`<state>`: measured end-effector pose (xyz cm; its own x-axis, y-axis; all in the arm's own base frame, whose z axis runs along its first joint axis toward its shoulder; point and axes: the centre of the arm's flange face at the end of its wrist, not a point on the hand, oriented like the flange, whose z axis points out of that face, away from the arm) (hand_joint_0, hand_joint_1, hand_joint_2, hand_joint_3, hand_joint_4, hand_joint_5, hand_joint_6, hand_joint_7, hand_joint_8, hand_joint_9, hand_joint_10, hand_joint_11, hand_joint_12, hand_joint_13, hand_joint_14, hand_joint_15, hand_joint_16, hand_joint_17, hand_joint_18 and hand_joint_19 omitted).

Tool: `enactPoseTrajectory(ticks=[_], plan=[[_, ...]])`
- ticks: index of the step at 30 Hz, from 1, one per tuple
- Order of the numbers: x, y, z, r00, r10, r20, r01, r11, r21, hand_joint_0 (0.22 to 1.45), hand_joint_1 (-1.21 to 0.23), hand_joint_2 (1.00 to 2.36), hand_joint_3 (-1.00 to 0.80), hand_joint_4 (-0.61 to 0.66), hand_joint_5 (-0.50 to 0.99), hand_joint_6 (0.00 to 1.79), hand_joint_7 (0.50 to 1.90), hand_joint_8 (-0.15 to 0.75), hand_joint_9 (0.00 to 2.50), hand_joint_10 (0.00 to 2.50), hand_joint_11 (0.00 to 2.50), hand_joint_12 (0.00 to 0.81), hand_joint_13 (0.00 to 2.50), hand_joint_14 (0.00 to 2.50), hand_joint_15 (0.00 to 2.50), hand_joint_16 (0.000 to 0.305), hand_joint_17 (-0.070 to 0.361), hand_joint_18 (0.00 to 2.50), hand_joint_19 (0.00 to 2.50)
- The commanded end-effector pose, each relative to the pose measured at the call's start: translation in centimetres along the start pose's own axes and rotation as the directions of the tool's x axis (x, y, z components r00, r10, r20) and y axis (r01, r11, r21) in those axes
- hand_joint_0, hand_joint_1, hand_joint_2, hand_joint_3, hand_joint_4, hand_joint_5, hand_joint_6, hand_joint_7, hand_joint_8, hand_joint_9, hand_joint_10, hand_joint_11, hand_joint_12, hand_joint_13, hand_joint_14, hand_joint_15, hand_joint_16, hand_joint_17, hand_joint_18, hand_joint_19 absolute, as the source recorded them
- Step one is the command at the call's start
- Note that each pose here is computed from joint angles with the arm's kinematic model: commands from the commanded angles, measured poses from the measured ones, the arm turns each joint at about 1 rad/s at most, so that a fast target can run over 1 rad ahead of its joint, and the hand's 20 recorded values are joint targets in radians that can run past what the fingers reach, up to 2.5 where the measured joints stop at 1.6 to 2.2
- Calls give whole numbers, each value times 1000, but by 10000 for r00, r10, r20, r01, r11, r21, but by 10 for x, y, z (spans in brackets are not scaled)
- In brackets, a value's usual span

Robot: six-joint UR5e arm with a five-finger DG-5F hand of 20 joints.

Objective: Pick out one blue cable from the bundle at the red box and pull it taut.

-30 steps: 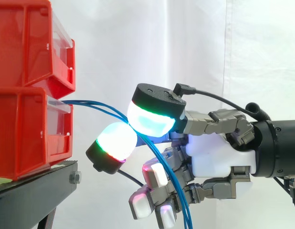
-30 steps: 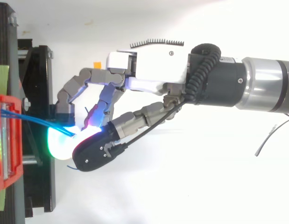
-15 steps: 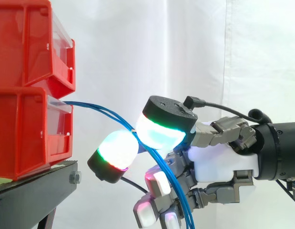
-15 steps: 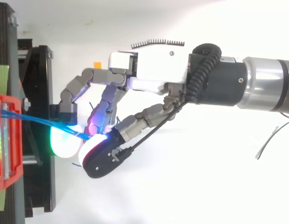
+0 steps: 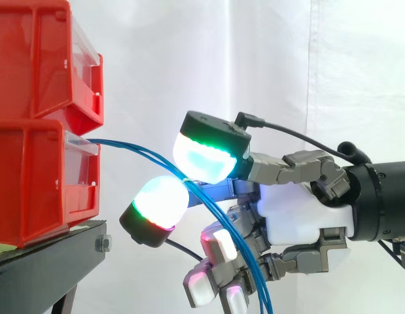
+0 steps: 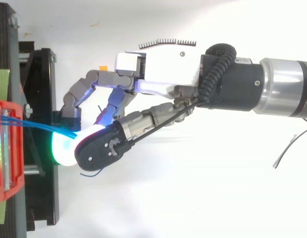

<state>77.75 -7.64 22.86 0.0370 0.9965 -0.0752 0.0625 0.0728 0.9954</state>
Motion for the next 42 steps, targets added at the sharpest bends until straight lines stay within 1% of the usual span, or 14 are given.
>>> enactPoseTrajectory(ticks=[1,3,10,13,15,17,19,21,22,23,25,30,32,42], plan=[[0,1,0,10000,-2,-1,2,10000,12,607,-644,1015,-338,-47,-57,898,787,295,1245,24,640,307,985,18,469,45,102,956,639],[0,1,0,10000,-2,-1,2,10000,12,607,-693,1019,-281,-44,-57,899,804,297,1253,24,633,309,986,18,469,45,102,955,648],[-1,1,0,10000,-1,-1,1,10000,12,616,-751,1020,-238,-28,-62,908,797,296,1221,24,636,309,975,18,471,45,102,941,641],[-1,1,0,10000,1,-15,-1,10000,-4,637,-800,1018,-274,-10,-75,916,789,295,1184,26,634,309,960,18,473,44,100,922,633],[-3,0,0,10000,-1,-63,1,10000,24,637,-810,1008,-408,6,-82,915,760,288,1171,24,627,307,955,19,470,44,100,919,640],[-2,1,0,9999,-18,-125,18,10000,34,604,-776,1000,-500,27,-81,911,746,288,1173,24,621,306,955,18,468,45,101,921,638],[-2,2,-1,9998,-21,-173,22,10000,62,565,-710,1000,-500,25,-79,910,720,293,1179,24,622,310,959,20,471,46,103,932,642],[-2,4,0,9999,-17,-171,18,10000,31,518,-561,1000,-500,28,-76,895,721,306,1199,22,607,327,976,18,460,49,111,945,637],[-2,5,0,9999,-16,-170,16,10000,16,517,-540,1000,-500,28,-76,894,723,305,1200,24,604,328,977,17,465,49,111,946,644],[-2,6,0,9999,-16,-170,16,10000,16,543,-439,1000,-500,15,-75,886,741,298,1201,25,608,324,971,17,468,48,108,930,661],[-3,7,0,9999,-18,-157,19,10000,48,581,-410,1000,-500,-9,-74,882,763,292,1204,25,606,316,965,18,477,47,105,912,674],[-4,9,0,9999,-27,-148,29,9999,140,588,-470,1018,-292,-10,-69,879,801,308,1222,23,612,322,968,18,490,48,108,911,694],[-4,9,0,9999,-27,-148,29,9999,140,583,-501,1020,-253,-10,-69,881,797,307,1219,25,609,327,970,18,485,48,108,908,679],[-3,9,0,9999,-30,-164,33,9999,154,588,-636,1020,-188,16,-83,902,764,308,1160,26,627,330,951,18,485,49,109,909,674]])
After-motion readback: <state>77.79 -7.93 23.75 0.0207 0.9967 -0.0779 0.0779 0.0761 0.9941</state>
